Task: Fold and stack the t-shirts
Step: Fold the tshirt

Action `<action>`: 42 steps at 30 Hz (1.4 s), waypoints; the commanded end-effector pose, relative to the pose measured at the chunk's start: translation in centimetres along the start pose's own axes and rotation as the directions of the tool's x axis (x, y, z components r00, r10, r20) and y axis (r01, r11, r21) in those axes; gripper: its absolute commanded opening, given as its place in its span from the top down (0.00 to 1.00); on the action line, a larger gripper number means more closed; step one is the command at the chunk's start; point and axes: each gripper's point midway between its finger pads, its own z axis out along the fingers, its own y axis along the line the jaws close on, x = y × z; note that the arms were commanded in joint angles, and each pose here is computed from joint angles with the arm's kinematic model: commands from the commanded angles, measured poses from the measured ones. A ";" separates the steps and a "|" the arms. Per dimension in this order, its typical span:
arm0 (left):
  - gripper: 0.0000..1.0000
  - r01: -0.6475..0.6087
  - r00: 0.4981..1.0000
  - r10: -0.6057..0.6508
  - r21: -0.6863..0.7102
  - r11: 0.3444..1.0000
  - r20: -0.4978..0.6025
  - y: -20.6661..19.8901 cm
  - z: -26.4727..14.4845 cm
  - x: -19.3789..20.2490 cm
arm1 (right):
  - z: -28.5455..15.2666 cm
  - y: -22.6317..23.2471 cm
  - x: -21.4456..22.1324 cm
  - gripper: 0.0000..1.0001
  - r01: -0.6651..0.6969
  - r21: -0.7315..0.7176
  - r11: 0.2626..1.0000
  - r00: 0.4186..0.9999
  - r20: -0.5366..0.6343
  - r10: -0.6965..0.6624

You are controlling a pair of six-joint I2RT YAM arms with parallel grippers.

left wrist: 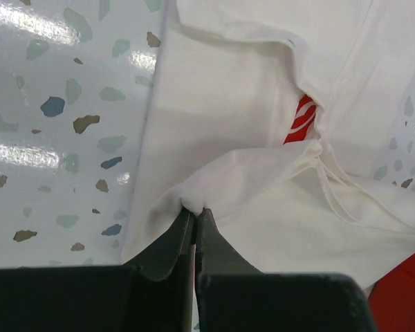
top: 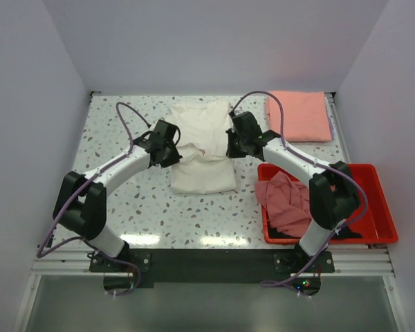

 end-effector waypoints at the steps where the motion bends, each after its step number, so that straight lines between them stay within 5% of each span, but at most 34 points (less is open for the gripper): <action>1: 1.00 -0.002 0.998 -0.001 0.044 0.999 0.064 -1.2 0.2 -3.1 | 0.3 0.8 -3.4 1.00 0.022 -0.050 0.999 0.997 0.072 -0.018; 32: 0.95 -0.037 0.998 0.037 0.005 0.999 0.049 -0.5 7.1 -6.7 | 8.4 -4.2 -5.4 1.00 -0.077 -0.025 0.997 0.997 0.007 0.077; 35: 0.87 -0.046 0.998 0.045 0.018 0.999 0.051 -0.7 6.9 -6.8 | 8.5 -4.4 -5.4 0.94 -0.083 -0.030 0.996 0.996 0.010 0.083; 37: 0.73 -0.049 0.997 0.046 0.037 0.998 0.066 -1.1 6.3 -7.2 | 8.3 -4.4 -5.7 0.85 -0.080 -0.035 0.996 0.997 0.017 0.081; 38: 0.64 -0.056 0.996 0.052 0.054 0.997 0.079 -1.5 6.0 -7.5 | 8.1 -4.3 -5.9 0.80 -0.077 -0.035 0.996 0.997 0.022 0.078; 39: 0.41 -0.060 0.995 0.054 0.067 0.996 0.089 -1.8 5.6 -7.7 | 7.6 -4.2 -6.3 0.73 -0.073 -0.036 0.997 0.997 0.031 0.074; 42: 0.14 -0.062 0.990 0.049 0.099 0.993 0.130 -2.5 3.9 -8.8 | 6.4 -3.9 -7.3 0.48 -0.059 -0.045 0.997 0.997 0.056 0.061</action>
